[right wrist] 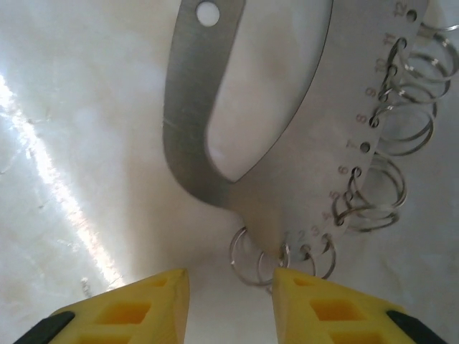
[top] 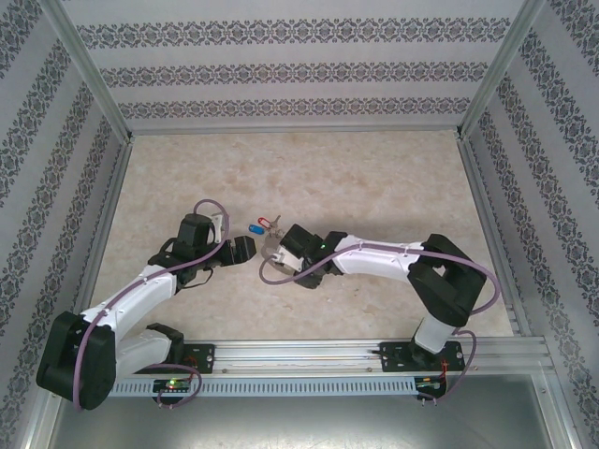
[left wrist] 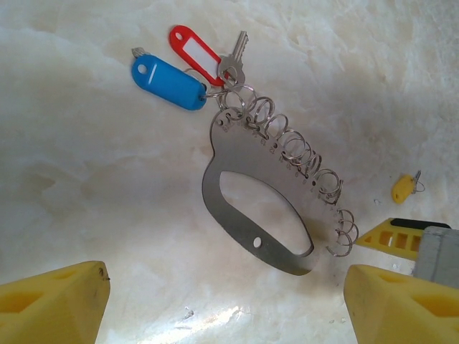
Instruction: Put the keys on the keyring
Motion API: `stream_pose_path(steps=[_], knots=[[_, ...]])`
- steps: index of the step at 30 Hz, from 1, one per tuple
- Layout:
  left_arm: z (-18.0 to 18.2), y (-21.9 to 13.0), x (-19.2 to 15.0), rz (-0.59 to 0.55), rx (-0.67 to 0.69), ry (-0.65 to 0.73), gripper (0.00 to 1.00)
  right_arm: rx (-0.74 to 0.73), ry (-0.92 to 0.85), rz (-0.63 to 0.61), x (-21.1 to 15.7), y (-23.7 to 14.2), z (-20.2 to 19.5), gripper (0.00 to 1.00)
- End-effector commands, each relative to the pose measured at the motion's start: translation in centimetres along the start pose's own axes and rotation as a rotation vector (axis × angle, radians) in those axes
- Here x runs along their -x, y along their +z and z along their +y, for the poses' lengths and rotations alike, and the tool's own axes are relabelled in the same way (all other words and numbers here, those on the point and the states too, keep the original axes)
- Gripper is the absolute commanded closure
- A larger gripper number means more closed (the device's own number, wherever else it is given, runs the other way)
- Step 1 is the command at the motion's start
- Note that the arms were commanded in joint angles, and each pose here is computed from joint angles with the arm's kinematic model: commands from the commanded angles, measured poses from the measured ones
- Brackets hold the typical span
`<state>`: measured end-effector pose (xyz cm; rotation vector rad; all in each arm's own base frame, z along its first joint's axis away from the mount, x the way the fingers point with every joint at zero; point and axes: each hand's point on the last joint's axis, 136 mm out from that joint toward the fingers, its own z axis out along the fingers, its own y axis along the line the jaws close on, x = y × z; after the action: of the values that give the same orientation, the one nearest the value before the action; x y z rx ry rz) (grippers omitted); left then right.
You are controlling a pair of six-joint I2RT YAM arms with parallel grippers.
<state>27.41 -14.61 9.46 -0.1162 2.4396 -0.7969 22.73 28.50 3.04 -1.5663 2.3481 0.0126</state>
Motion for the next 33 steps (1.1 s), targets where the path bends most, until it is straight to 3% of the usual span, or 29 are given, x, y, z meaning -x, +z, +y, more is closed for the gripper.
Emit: stream_pose_path(steps=[1,16,24,33], knots=[[0.0,-0.3,0.6,-0.035,-0.010,-0.002,0.15,-0.050,-0.078,0.050,-0.2,0.2,-0.2,0.66],[0.0,-0.1,0.5,-0.032,-0.021,-0.011,0.15,-0.100,-0.172,0.137,-1.1,1.6,-0.6,0.75],[0.0,-0.2,0.6,-0.034,-0.021,-0.013,0.15,-0.127,-0.189,0.144,-1.0,1.5,-1.0,0.97],[0.1,-0.4,0.6,-0.038,-0.017,-0.013,0.15,-0.029,-0.136,-0.050,1.4,-2.5,0.7,1.00]])
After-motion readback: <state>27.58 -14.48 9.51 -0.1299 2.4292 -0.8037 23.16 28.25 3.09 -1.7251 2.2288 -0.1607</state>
